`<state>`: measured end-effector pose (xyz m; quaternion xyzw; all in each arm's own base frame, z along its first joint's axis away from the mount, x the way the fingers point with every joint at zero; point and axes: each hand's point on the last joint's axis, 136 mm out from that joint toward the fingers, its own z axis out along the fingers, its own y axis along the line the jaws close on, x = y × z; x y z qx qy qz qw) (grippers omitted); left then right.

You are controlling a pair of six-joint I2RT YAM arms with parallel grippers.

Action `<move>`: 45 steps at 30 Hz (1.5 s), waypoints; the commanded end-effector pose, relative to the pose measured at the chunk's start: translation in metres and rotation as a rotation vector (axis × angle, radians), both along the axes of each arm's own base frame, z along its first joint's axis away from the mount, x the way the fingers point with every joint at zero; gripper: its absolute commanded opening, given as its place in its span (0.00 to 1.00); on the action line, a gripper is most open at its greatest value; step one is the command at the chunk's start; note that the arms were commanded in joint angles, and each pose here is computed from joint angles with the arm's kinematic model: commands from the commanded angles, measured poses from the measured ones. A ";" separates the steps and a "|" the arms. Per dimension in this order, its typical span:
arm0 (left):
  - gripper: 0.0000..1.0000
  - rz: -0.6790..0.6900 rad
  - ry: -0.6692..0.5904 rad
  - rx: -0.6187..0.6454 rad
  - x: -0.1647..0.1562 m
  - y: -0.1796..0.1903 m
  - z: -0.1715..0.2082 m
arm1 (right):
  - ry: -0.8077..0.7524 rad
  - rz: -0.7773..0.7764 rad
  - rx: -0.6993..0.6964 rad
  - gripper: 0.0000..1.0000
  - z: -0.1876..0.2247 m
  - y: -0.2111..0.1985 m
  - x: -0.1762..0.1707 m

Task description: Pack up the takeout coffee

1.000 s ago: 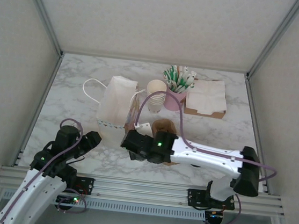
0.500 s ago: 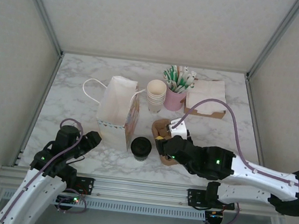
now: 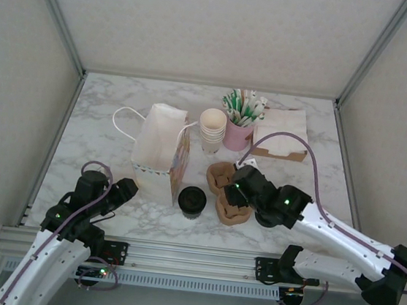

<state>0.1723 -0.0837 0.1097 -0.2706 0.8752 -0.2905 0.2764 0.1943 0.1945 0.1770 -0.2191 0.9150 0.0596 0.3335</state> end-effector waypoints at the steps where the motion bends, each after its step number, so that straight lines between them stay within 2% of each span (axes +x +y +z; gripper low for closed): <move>1: 0.67 0.012 -0.037 -0.006 0.002 0.001 0.014 | 0.134 0.062 0.012 0.68 -0.024 0.012 -0.010; 7: 0.67 0.007 -0.036 -0.006 0.001 0.001 0.015 | 0.189 0.055 -0.014 0.60 -0.046 0.015 -0.001; 18: 0.67 0.003 -0.037 -0.005 0.001 0.000 0.015 | 0.215 0.054 -0.055 0.55 -0.066 0.020 0.016; 45: 0.67 0.002 -0.038 -0.002 0.003 0.000 0.016 | 0.241 0.033 -0.093 0.50 -0.087 0.028 0.027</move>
